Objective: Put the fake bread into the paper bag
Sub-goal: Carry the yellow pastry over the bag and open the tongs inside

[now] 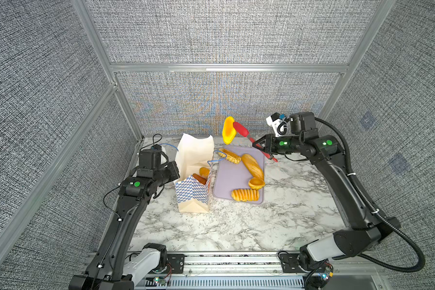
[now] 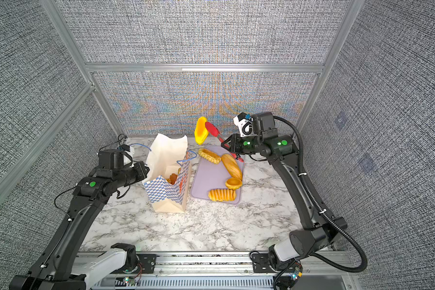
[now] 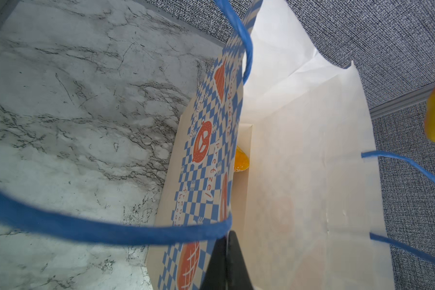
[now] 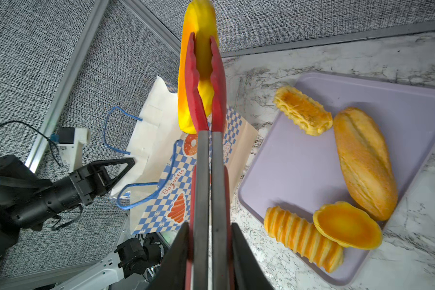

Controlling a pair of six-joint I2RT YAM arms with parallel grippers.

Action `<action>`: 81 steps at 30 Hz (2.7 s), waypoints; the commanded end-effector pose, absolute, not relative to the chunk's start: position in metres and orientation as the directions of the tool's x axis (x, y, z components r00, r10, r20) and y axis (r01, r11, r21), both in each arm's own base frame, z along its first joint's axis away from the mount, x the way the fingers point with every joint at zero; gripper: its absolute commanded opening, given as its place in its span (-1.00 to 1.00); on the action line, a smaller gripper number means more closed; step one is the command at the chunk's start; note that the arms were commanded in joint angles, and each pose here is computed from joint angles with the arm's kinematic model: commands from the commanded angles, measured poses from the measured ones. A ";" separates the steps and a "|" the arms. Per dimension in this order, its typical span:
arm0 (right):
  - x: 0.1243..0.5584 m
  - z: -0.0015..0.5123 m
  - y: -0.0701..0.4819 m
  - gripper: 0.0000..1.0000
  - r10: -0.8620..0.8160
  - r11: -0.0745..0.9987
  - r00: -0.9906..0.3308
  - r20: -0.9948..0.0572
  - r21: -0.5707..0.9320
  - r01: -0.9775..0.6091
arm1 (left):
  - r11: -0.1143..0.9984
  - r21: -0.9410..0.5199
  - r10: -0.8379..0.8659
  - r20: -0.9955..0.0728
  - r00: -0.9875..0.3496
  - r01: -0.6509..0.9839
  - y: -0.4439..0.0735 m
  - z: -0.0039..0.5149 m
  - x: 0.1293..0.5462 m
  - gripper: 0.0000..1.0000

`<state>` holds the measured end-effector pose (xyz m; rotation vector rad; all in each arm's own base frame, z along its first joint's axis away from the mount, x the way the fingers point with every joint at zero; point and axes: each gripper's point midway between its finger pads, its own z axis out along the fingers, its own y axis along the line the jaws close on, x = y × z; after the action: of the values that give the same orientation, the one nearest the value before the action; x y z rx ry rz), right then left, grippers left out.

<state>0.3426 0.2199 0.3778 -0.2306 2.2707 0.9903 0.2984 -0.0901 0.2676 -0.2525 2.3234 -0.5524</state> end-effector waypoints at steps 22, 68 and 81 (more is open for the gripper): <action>0.320 0.408 0.313 -0.44 -0.068 0.533 -0.742 -0.667 0.604 -0.592 | 0.885 -0.466 -0.343 -0.611 -0.713 -0.027 -0.090 0.270 0.298 -1.00; 0.292 0.346 0.333 -0.32 -0.283 0.607 -0.763 -0.582 0.508 -0.612 | 0.885 -0.465 -0.342 -0.611 -0.714 -0.026 -0.090 0.268 0.299 -1.00; 0.292 0.350 0.333 -0.08 -0.280 0.602 -0.751 -0.598 0.500 -0.623 | 0.885 -0.465 -0.341 -0.613 -0.713 -0.024 -0.090 0.269 0.300 -1.00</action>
<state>0.2904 0.3293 0.3419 -0.6948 2.4153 0.9799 0.2975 -0.0901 0.2643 -0.2630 2.3295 -0.5558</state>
